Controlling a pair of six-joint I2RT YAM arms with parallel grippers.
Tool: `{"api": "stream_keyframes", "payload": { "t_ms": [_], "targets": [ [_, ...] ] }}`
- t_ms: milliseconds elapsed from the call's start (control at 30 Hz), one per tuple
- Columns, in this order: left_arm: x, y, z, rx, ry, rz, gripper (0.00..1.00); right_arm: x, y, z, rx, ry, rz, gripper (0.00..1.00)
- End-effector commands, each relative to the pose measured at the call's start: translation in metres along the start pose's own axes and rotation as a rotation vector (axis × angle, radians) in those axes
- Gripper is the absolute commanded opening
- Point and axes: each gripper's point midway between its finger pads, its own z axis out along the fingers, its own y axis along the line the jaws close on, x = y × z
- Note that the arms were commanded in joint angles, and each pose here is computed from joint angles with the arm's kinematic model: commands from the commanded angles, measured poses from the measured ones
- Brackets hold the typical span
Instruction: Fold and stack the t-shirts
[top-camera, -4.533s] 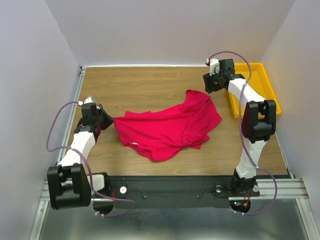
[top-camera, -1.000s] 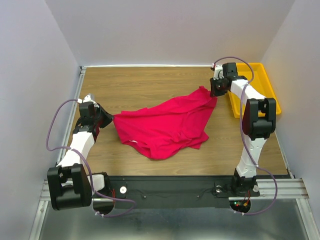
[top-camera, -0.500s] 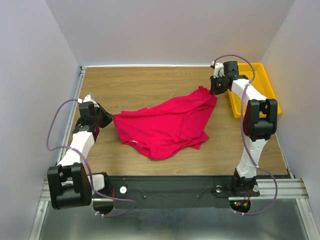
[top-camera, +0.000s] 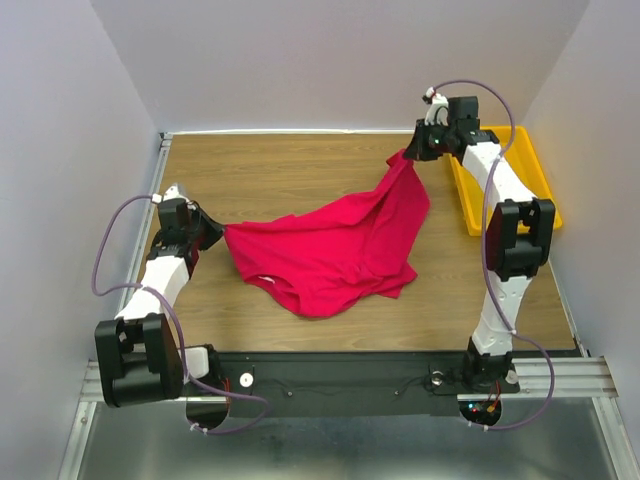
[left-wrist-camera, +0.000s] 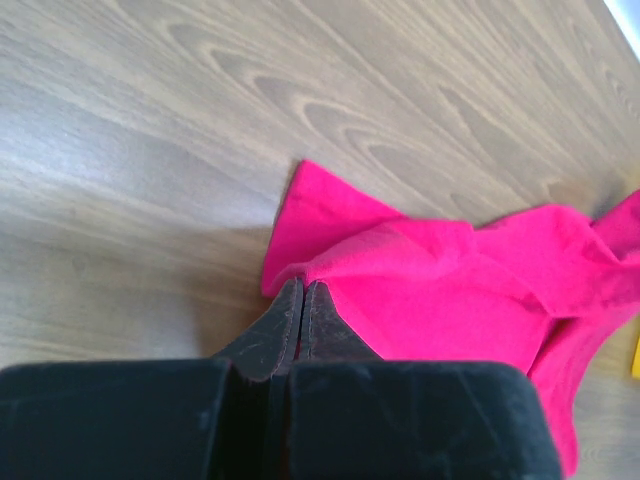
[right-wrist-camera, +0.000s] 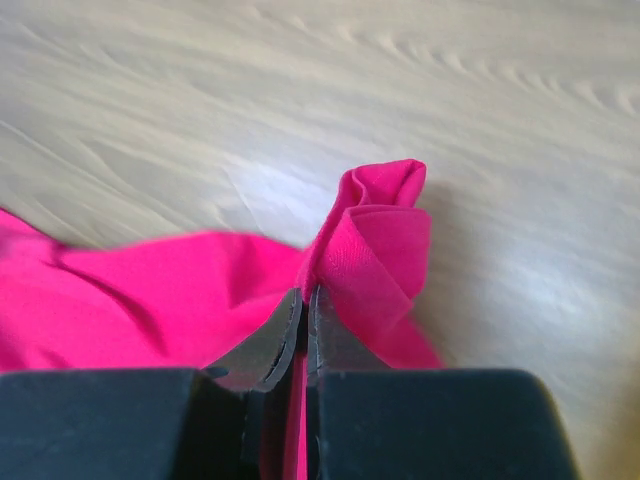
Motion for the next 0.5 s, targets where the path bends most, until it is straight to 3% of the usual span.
{"api": "stream_keyframes", "payload": {
  "t_ms": [0,233,467],
  "targets": [
    [-0.043,-0.015,0.006,0.032,-0.12,-0.029,0.0,-0.038,0.017,0.014,-0.089,-0.083,0.089,0.01],
    [-0.053,-0.015,0.021,0.046,-0.111,-0.06,0.0,-0.036,0.026,0.051,-0.147,-0.058,0.15,0.0],
    [-0.066,-0.019,0.024,0.077,-0.144,-0.079,0.0,-0.046,0.042,0.057,-0.22,-0.074,0.194,0.01]
  ]
}}
